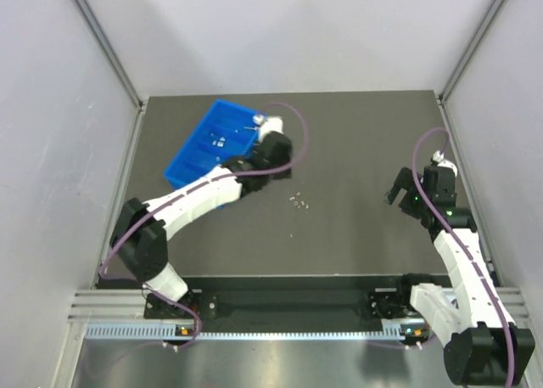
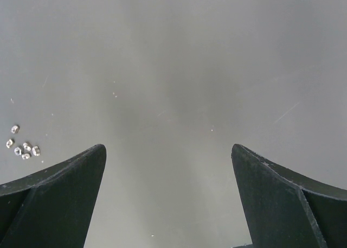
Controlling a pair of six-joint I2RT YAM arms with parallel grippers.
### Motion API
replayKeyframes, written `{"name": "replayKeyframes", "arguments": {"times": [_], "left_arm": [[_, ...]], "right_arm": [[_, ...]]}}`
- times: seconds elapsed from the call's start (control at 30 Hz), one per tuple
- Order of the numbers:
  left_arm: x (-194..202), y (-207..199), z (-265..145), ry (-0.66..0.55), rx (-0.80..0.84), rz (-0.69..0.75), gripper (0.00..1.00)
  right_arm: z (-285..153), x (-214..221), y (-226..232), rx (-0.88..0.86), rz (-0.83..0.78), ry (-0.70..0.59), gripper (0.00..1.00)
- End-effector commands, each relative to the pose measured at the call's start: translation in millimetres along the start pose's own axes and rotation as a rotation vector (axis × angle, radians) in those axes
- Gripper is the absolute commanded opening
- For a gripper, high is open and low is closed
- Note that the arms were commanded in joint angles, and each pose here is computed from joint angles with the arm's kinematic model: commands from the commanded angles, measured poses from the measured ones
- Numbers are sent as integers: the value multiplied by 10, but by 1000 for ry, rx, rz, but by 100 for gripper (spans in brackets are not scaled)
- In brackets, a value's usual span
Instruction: Sort the screws and nuts into containers
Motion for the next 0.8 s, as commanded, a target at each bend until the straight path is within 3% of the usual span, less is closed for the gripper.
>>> {"name": "replayKeyframes", "arguments": {"times": [0.0,0.2,0.3,0.77], "left_arm": [[420,-218,59,37,-42,15,51],[973,-450,259,157,-71,37,42],[1119,-459,383,157,-114,-8,41],[1475,-325,632,171,-245,-32,42]], "right_arm": [[-1,-85,52,-25,1,-45,100],[-17,-77,20,-11,-12,-53,100],[-14,-66,19,-12,-12,-54,100],[14,-51,19,-14,-22,-44,100]]}}
Point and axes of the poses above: each gripper's point midway between its finger pads, its own z axis out along the fingers, its own y axis along the line the jaws close on, x = y × z, the point moved 4 cm from there along -z, back along the fingers, and after that the axes turned 8 degrees about -z, right-handed, at the moved point
